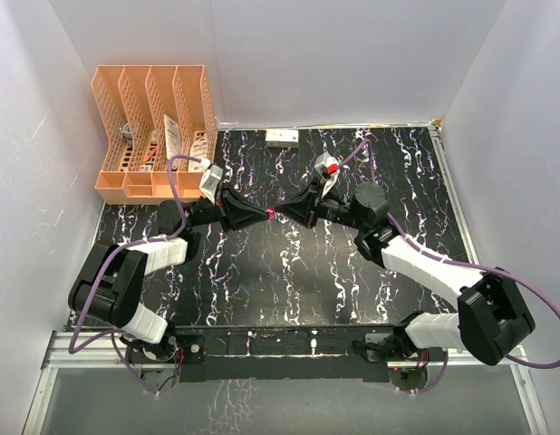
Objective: Put the keys on the keyring
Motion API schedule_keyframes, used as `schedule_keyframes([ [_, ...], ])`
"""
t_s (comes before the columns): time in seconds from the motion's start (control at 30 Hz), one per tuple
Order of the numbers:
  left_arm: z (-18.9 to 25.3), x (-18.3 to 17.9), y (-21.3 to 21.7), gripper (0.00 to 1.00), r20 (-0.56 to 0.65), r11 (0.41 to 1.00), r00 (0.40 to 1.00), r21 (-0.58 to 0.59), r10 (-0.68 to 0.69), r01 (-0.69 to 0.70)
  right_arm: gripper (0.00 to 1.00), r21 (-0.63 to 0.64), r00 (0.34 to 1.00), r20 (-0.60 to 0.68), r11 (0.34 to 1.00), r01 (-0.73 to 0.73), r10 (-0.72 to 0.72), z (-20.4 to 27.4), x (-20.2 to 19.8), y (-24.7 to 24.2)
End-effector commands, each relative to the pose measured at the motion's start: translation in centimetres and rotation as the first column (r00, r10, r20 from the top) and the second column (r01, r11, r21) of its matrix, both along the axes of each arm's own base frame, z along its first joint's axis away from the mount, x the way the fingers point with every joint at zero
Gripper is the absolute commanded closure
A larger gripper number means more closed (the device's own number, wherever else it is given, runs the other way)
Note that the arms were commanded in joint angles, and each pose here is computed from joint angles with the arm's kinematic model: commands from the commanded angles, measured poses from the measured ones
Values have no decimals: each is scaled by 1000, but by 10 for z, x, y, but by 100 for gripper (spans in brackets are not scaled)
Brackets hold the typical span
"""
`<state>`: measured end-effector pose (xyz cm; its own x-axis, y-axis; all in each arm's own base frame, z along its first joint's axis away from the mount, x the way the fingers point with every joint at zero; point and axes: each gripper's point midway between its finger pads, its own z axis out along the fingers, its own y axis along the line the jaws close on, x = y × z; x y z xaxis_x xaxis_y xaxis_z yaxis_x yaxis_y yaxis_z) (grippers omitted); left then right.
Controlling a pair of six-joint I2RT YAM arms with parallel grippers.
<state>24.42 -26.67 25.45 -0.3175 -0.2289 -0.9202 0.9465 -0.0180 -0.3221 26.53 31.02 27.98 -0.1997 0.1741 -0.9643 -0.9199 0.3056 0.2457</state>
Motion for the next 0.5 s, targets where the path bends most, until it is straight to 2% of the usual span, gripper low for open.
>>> schedule_keyframes([
  [0.0, 34, -8, 1, 100, 243, 997, 970, -70, 2, 15, 100, 51, 997, 70, 998, -26, 22, 25, -4, 0],
  [0.47, 37, -4, 1, 100, 241, 997, 970, -82, 18, 2, 100, 60, 997, 69, 998, -24, 20, 27, -9, -6],
])
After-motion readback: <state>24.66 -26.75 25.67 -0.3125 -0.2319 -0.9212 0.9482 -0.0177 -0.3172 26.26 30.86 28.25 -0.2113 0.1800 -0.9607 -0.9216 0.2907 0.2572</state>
